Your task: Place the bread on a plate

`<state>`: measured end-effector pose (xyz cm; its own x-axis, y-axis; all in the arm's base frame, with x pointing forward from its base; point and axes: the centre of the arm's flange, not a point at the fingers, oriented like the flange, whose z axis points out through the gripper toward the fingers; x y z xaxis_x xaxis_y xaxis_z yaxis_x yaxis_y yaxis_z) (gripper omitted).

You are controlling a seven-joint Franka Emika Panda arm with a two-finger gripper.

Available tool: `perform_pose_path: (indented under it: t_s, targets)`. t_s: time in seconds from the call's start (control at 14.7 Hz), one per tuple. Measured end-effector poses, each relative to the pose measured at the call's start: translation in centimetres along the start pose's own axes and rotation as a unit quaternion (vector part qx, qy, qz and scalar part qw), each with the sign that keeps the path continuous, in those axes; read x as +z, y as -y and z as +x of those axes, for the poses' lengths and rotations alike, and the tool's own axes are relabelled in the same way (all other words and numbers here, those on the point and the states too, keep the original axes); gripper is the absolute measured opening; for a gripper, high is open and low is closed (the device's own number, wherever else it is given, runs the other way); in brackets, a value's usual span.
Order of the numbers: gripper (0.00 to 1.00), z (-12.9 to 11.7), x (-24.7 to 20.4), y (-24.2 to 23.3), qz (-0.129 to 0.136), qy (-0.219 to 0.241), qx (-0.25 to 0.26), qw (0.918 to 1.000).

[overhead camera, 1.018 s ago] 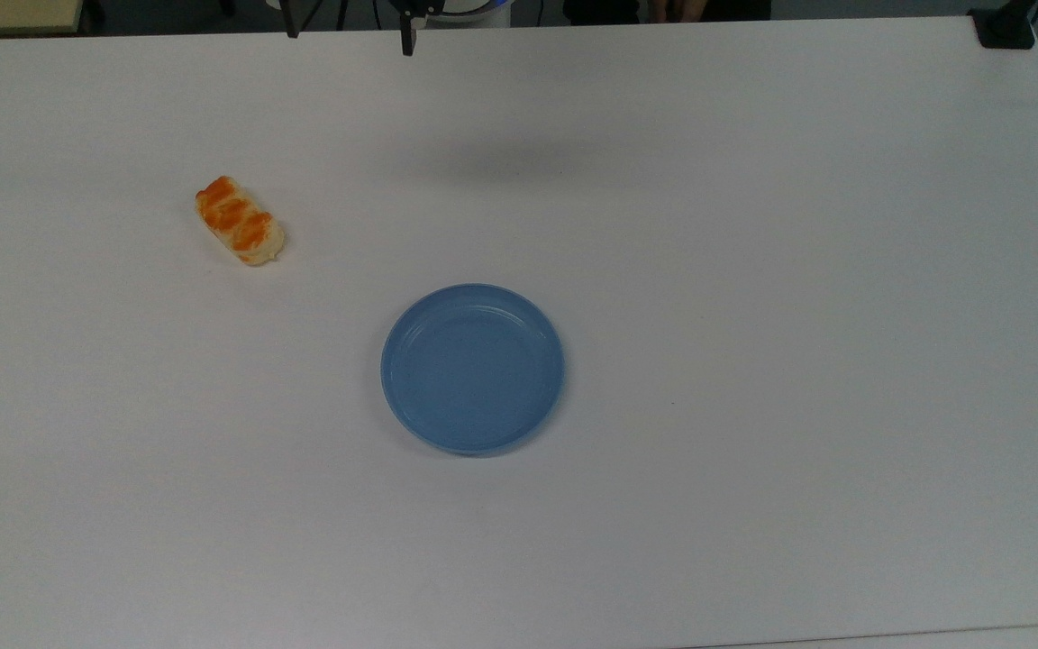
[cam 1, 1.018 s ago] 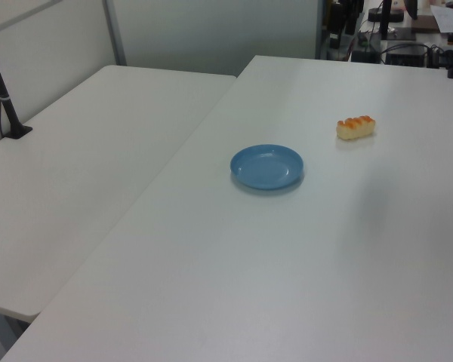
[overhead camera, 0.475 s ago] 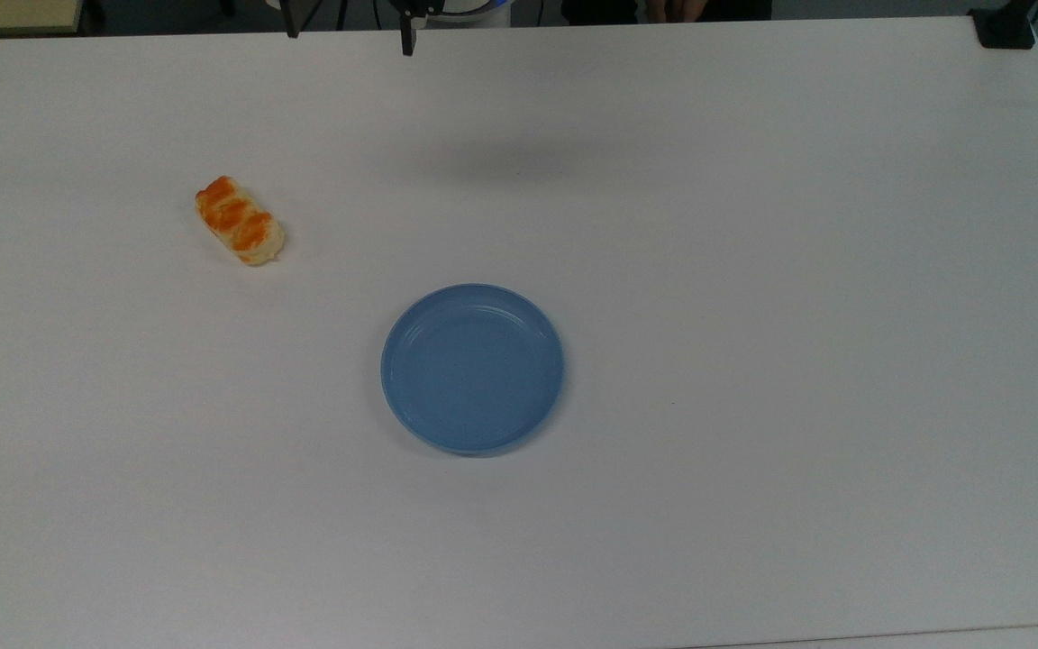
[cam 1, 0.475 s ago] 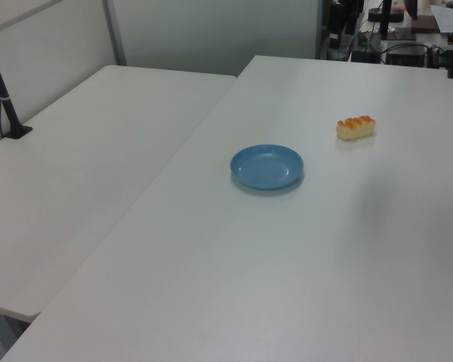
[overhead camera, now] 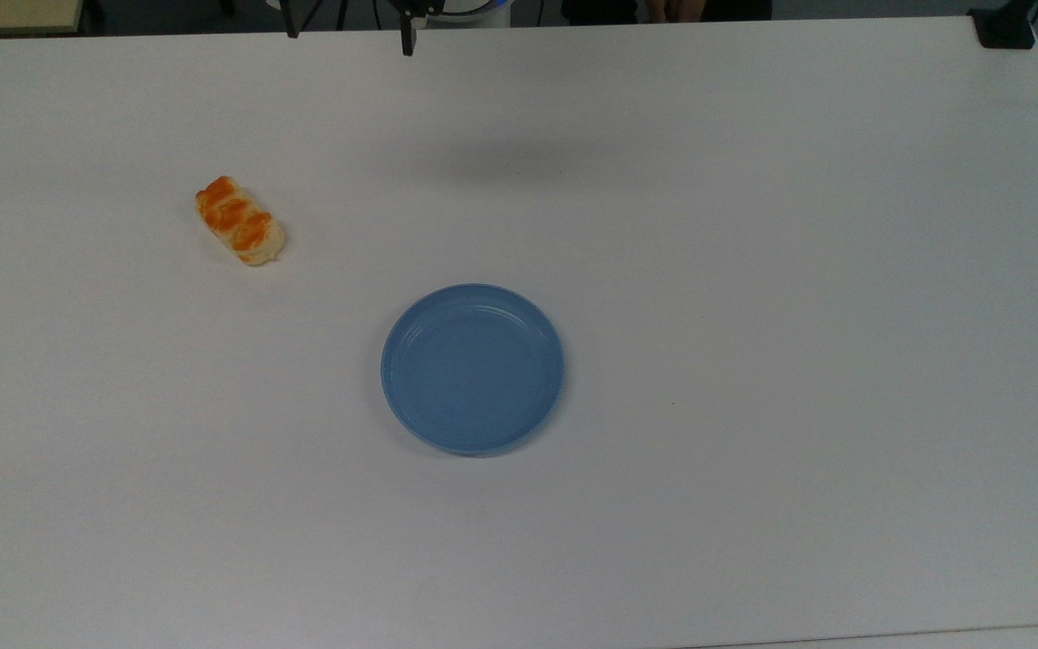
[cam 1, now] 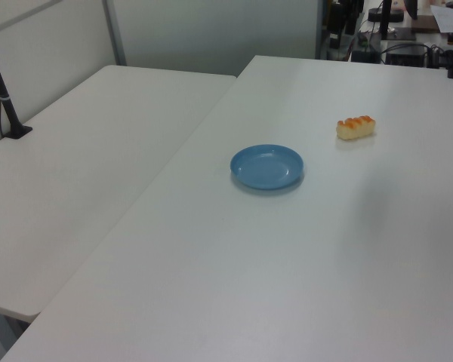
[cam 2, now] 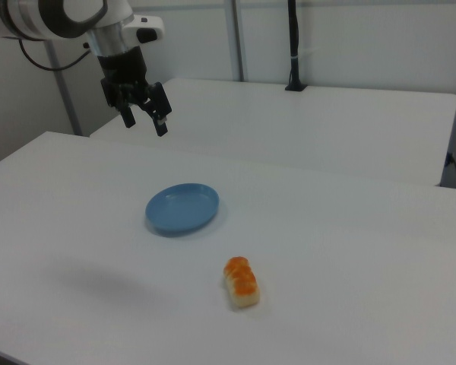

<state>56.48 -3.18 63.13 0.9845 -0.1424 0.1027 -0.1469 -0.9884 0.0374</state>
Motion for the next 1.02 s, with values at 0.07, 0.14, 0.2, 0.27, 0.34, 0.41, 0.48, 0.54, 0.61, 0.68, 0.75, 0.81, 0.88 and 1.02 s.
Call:
perform_pose_path:
  t_s: [0.07, 0.14, 0.2, 0.27, 0.34, 0.41, 0.48, 0.54, 0.61, 0.68, 0.75, 0.81, 0.88, 1.02]
  targets:
    - [1.0, 0.0, 0.0, 0.0, 0.0, 0.0, 0.0, 1.0]
    - [1.0, 0.0, 0.0, 0.0, 0.0, 0.0, 0.0, 1.0]
    - [1.0, 0.0, 0.0, 0.0, 0.0, 0.0, 0.0, 1.0]
    - [1.0, 0.0, 0.0, 0.0, 0.0, 0.0, 0.0, 1.0]
    - [1.0, 0.0, 0.0, 0.0, 0.0, 0.0, 0.0, 1.0]
    - [1.0, 0.0, 0.0, 0.0, 0.0, 0.0, 0.0, 1.0]
    - [1.0, 0.0, 0.0, 0.01, 0.0, 0.0, 0.0, 1.0]
    - [1.0, 0.0, -0.01, 0.03, 0.0, 0.0, 0.0, 1.0]
    - [1.0, -0.01, -0.01, 0.07, 0.0, 0.0, -0.001, 1.0]
    - [1.0, -0.01, -0.01, 0.15, 0.0, 0.0, -0.001, 1.0]
    - [0.99, -0.02, -0.01, 0.18, 0.0, 0.0, -0.002, 1.0]
    - [0.97, -0.02, -0.01, 0.19, 0.0, 0.0, -0.002, 1.0]
    - [0.97, -0.02, -0.01, 0.19, 0.0, 0.0, -0.002, 1.0]
    - [0.98, -0.02, -0.01, 0.2, 0.0, 0.0, -0.002, 1.0]
